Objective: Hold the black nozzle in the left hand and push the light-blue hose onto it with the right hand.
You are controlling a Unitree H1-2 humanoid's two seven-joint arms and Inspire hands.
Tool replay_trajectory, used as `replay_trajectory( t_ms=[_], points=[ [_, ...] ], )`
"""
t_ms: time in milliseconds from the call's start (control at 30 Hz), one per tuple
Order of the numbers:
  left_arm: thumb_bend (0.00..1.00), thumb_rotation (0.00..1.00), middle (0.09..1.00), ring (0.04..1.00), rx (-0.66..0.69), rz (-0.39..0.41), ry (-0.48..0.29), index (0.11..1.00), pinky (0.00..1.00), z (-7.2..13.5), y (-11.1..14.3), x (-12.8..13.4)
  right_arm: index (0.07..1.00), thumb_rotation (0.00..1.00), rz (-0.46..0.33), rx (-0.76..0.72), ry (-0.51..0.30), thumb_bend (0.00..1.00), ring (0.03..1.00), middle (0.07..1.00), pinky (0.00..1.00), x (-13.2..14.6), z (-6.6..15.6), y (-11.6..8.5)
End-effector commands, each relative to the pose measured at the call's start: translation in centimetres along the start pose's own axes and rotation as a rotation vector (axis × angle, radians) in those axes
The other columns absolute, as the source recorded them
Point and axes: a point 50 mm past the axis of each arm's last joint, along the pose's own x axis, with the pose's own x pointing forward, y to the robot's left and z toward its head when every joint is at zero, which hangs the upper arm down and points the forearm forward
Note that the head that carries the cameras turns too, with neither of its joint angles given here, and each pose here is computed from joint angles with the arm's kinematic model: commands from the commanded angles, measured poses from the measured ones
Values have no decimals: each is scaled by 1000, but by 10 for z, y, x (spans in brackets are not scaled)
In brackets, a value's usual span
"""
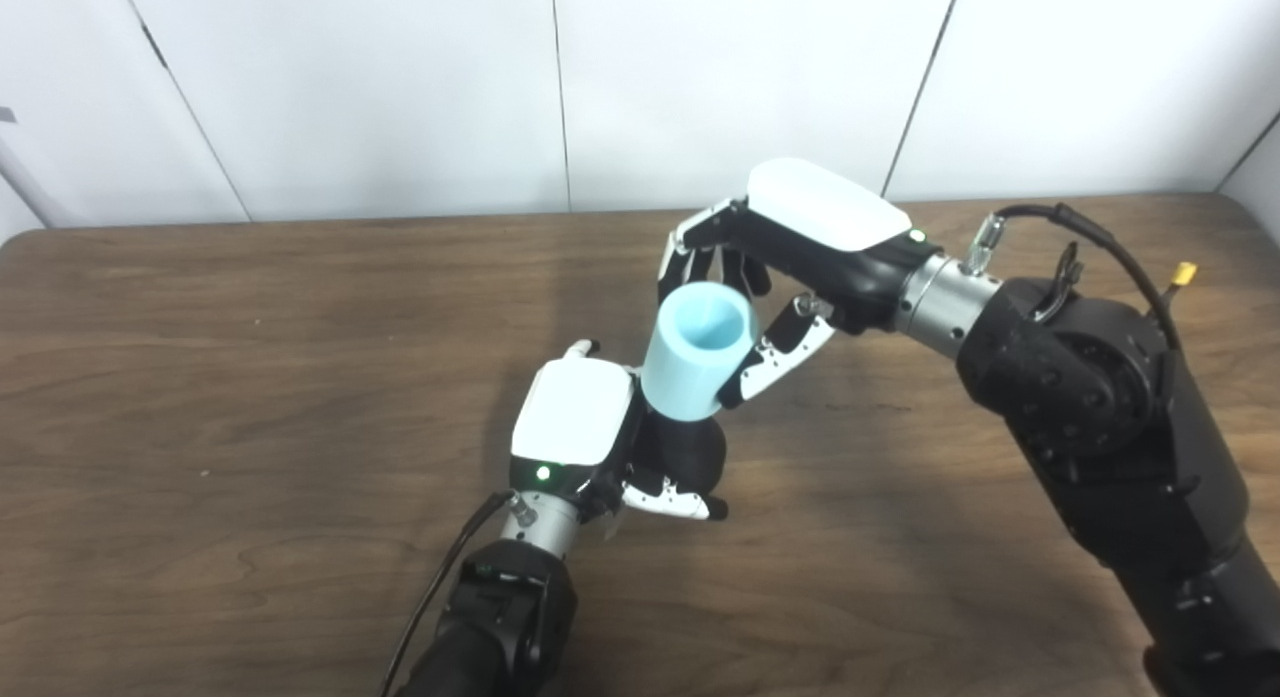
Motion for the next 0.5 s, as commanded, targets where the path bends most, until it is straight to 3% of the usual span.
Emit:
replay_trajectory(
  t_ms=[0, 467],
  points=[
    [521, 0, 525, 620, -7, -15, -19, 459, 881, 6, -1, 2, 538, 0, -55, -41, -19, 510, 346, 469, 268, 3, 3, -11],
    [520, 0, 530, 625, -2, -17, -24, 455, 881, 8, 0, 3, 532, 0, -43, -64, -22, 512, 361, 496, 295, 7, 1, -14]
  ],
)
